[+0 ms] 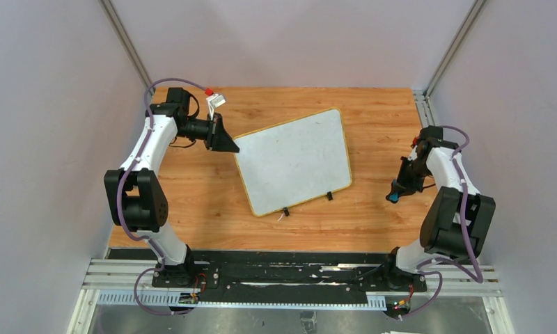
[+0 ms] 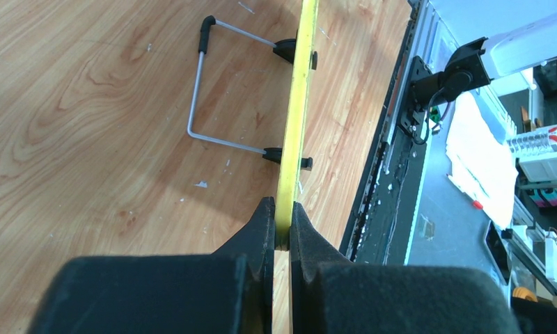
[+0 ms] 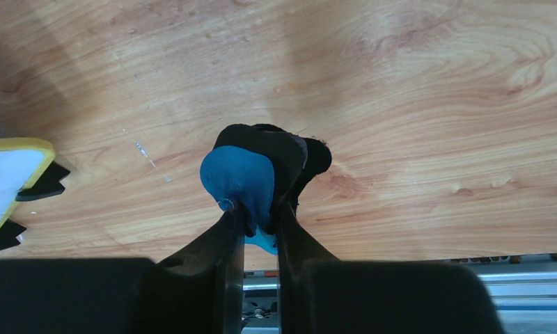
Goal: Erase the whiteboard
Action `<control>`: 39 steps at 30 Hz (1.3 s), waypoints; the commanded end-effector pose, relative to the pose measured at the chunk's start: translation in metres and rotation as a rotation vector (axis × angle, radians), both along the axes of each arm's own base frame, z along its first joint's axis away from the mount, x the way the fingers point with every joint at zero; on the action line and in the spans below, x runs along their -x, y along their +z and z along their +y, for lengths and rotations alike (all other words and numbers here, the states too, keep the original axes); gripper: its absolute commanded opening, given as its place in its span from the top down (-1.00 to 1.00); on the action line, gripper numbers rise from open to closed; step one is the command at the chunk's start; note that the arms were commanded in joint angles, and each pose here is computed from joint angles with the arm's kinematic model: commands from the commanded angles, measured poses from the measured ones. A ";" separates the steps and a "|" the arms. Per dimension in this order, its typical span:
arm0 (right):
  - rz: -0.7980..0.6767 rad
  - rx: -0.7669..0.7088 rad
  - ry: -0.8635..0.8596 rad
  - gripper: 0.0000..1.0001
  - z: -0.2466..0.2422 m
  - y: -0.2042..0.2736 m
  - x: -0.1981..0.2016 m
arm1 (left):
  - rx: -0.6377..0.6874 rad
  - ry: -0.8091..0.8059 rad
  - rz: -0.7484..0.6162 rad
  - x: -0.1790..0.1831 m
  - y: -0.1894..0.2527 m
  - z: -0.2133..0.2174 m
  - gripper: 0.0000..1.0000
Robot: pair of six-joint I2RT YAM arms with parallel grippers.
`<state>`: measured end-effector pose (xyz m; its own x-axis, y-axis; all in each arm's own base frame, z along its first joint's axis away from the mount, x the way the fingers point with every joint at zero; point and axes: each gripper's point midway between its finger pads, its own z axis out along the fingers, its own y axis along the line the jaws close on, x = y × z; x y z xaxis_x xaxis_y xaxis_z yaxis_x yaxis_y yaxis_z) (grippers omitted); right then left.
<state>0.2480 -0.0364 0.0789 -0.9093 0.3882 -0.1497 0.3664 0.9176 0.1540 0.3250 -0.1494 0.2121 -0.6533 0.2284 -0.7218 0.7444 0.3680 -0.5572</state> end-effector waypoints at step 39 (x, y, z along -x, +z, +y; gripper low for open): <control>0.020 0.048 -0.055 0.25 -0.029 -0.029 -0.042 | -0.108 0.009 -0.002 -0.009 -0.020 0.007 1.00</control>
